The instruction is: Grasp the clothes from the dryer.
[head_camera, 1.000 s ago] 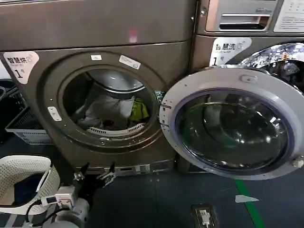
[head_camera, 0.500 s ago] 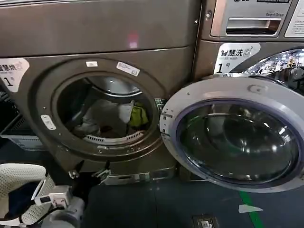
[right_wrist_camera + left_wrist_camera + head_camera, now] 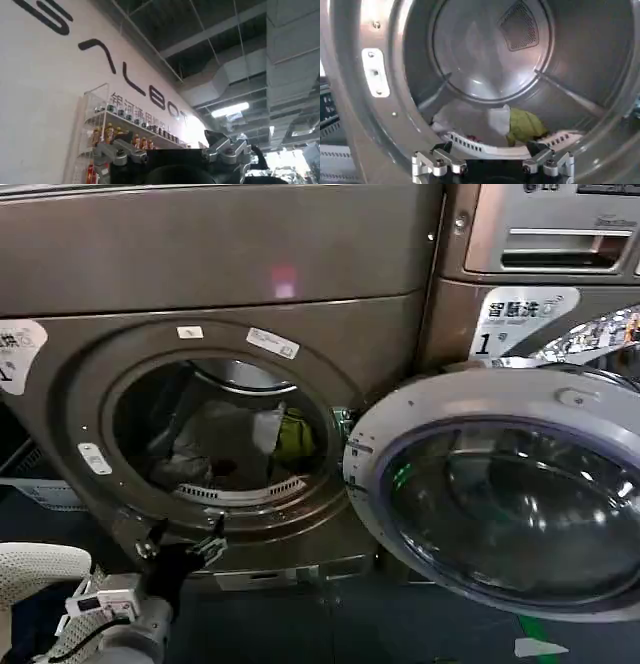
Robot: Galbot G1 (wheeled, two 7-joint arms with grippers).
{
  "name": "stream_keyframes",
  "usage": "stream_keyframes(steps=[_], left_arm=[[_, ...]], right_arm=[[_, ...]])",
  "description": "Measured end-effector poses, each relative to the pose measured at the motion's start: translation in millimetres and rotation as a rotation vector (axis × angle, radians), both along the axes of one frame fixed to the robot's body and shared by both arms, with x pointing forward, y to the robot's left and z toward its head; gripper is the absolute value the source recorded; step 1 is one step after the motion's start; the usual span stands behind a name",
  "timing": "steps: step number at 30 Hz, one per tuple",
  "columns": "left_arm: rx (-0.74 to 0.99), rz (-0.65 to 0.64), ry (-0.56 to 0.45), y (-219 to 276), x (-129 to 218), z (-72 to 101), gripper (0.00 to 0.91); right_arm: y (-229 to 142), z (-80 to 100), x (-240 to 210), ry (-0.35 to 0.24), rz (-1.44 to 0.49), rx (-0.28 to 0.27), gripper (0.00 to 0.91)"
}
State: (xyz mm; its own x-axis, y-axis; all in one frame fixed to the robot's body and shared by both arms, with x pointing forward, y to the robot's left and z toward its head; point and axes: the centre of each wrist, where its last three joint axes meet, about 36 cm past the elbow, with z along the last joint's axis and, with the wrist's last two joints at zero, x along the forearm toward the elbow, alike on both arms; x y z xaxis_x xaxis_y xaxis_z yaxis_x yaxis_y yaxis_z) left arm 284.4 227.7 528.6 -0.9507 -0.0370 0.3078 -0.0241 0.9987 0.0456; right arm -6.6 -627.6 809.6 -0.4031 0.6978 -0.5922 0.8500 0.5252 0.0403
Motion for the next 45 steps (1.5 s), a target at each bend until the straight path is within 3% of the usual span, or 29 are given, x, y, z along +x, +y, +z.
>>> stream_keyframes(steps=[8, 15, 29, 38, 45], left_arm=[[-0.001, -0.025, -0.07, 1.8, 12.3, -1.9, 0.907], [0.005, -0.034, -0.153, 5.1, 46.7, -10.1, 0.907], [-0.025, -0.02, -0.229, 4.2, 174.2, -41.5, 0.907], [-0.035, -0.026, -0.23, -3.1, 256.0, -47.5, 0.907], [-0.037, -0.017, -0.236, -2.3, 311.1, -40.9, 0.907]], right_arm=[[10.9, 0.4, -1.6, 0.042, -0.009, -0.011, 0.907], [22.3, 5.3, -6.5, 0.075, -0.025, -0.025, 0.907], [37.6, 16.1, -20.3, 0.105, -0.083, -0.055, 0.907], [39.1, 17.1, -23.2, 0.106, -0.088, -0.059, 0.907], [36.9, 18.0, -25.7, 0.102, -0.091, -0.063, 0.907]])
